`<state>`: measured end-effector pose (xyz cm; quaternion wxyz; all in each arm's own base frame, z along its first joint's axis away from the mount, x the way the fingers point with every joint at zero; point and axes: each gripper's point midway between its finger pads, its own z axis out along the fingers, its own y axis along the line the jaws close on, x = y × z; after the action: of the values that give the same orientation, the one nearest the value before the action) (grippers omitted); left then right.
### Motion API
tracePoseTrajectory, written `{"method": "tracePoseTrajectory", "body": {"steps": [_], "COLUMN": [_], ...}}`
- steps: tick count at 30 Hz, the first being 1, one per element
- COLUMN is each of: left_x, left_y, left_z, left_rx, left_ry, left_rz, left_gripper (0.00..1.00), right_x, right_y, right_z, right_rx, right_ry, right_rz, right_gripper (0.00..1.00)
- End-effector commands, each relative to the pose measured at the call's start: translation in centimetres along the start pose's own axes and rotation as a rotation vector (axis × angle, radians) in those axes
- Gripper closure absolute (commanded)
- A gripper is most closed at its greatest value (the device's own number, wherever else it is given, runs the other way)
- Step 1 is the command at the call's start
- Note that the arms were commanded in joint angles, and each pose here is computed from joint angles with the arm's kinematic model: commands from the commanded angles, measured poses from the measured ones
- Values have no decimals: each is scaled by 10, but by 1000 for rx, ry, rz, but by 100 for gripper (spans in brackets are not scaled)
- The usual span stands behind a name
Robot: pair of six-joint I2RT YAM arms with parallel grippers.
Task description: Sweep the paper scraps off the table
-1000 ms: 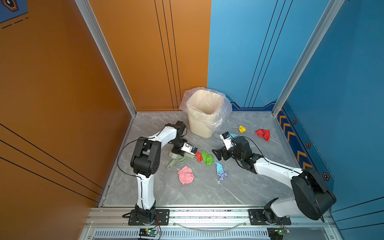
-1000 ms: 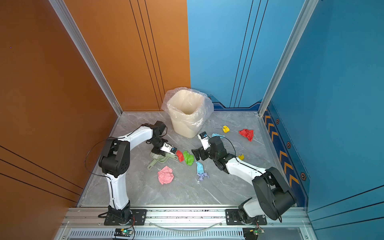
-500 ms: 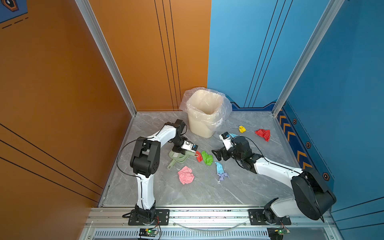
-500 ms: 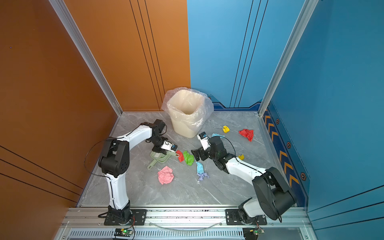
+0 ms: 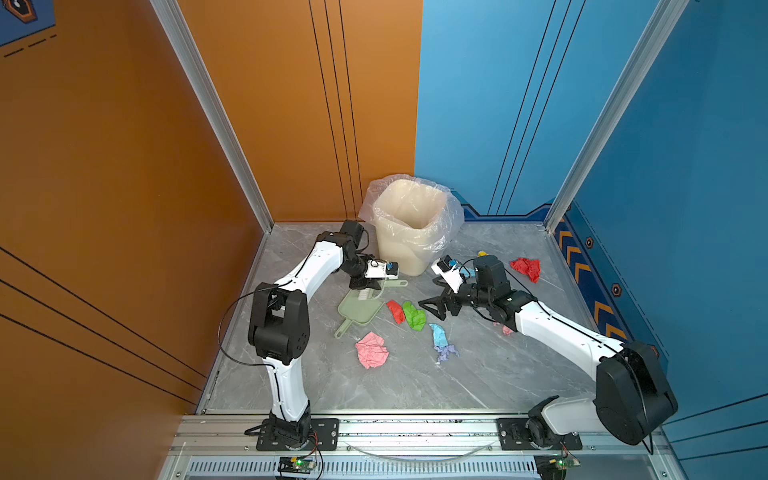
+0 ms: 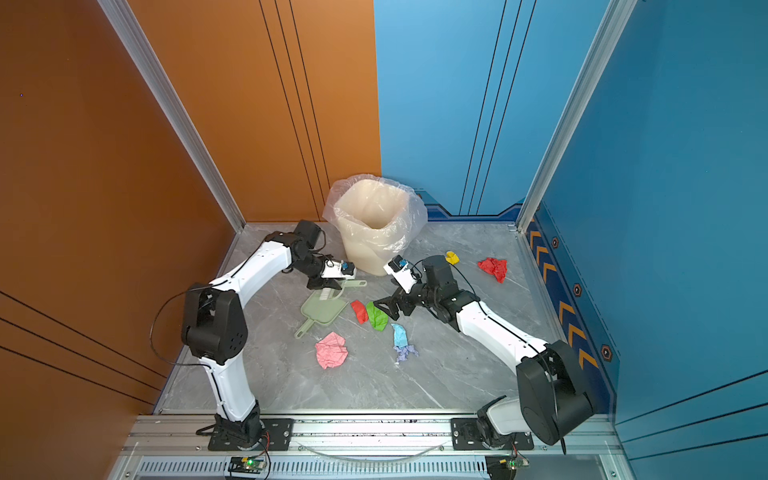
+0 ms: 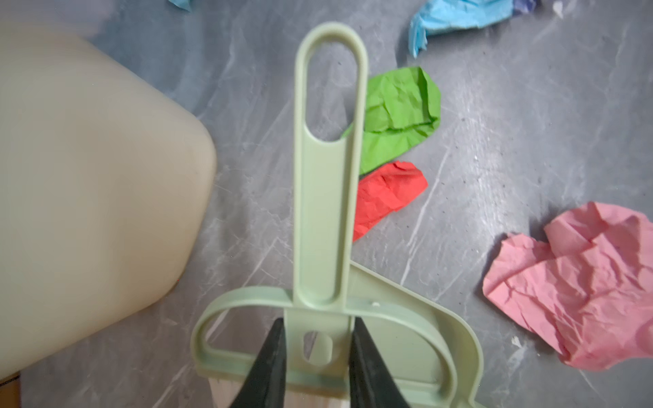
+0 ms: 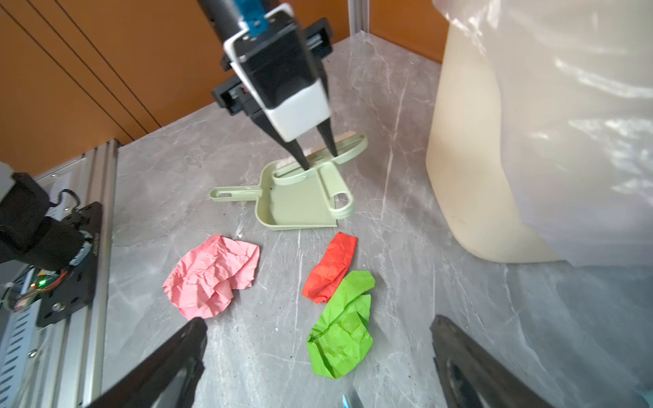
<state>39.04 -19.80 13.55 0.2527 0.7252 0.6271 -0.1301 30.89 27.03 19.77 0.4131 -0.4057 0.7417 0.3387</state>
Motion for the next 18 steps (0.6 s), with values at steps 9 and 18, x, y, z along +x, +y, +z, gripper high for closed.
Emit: {"method": "tracePoseTrajectory", "body": {"steps": [9,18], "left_x": [-56,-87], "left_y": [-32,-52], "left_z": [-2,-7], "left_rx": [133,202], "left_ry": [-241,-362], "left_rz": [-157,-147], "left_gripper": [100,100], "right_x": [-26,-41], "right_y": [25,29], "right_z": [-15,-15], "right_rx": [-151,-191], "right_ry": [-31,-67], "right_rz": [-61,-80], "right_gripper": [0,0]}}
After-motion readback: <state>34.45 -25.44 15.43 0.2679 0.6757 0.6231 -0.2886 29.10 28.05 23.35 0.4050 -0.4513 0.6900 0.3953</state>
